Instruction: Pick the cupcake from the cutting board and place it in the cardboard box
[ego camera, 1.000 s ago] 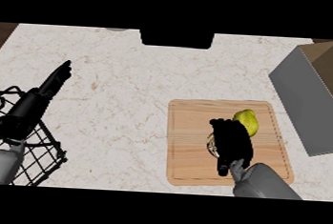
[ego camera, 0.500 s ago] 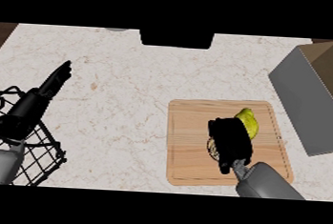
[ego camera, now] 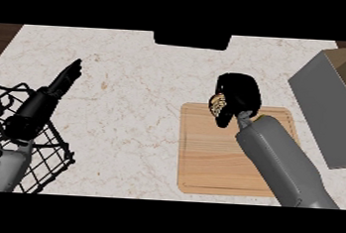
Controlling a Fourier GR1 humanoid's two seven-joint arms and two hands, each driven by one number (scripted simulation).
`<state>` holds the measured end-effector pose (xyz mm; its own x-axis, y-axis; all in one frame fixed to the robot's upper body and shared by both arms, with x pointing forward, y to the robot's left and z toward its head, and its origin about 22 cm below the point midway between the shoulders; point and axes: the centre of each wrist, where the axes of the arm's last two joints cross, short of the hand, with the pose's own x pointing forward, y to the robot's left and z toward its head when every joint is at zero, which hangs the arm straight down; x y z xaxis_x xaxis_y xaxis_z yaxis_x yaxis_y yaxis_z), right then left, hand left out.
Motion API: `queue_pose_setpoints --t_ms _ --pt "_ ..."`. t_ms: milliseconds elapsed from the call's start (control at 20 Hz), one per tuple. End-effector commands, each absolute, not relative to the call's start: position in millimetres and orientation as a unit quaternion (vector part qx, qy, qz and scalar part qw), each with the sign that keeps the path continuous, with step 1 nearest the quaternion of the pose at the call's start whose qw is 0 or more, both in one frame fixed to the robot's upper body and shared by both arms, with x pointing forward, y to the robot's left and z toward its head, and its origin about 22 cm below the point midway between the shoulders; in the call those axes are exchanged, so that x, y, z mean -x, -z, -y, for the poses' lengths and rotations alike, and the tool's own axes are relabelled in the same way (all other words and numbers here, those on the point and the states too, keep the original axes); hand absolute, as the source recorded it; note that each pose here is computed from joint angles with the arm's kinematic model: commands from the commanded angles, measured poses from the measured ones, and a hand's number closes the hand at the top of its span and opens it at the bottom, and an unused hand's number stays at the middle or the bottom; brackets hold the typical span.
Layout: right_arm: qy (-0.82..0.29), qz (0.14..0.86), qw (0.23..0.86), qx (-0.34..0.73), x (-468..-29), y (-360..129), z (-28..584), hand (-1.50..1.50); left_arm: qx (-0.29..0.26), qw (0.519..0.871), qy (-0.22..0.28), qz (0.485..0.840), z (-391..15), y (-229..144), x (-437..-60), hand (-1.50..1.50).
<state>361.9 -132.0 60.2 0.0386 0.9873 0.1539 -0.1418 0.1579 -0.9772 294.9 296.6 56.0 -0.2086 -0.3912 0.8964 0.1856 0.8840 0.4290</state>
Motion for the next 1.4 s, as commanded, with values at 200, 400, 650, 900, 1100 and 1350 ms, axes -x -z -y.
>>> queue_pose_setpoints --t_ms 200,400,650,900,1100,1350 --pt "-0.444 0.536 0.509 0.506 -423 -113 136 1.5 -0.022 0.601 0.246 0.76 -263 -59 -294 0.0" --pt "-0.401 0.566 0.498 0.52 -421 -141 102 1.5 -0.041 0.603 0.234 0.761 -268 -68 -306 0.0" --pt "-0.241 0.559 0.539 0.582 -436 -177 141 1.5 -0.04 0.613 0.232 0.754 -274 -56 -290 0.0" --pt "-0.149 0.54 0.556 0.614 -439 -200 171 1.5 -0.044 0.608 0.228 0.759 -266 -55 -290 0.0" --pt "-0.103 0.519 0.566 0.632 -440 -213 213 1.5 -0.055 0.606 0.217 0.763 -276 -65 -290 0.0" --pt "-0.098 0.488 0.567 0.656 -440 -215 276 1.5 -0.047 0.605 0.23 0.761 -280 -71 -298 0.0"
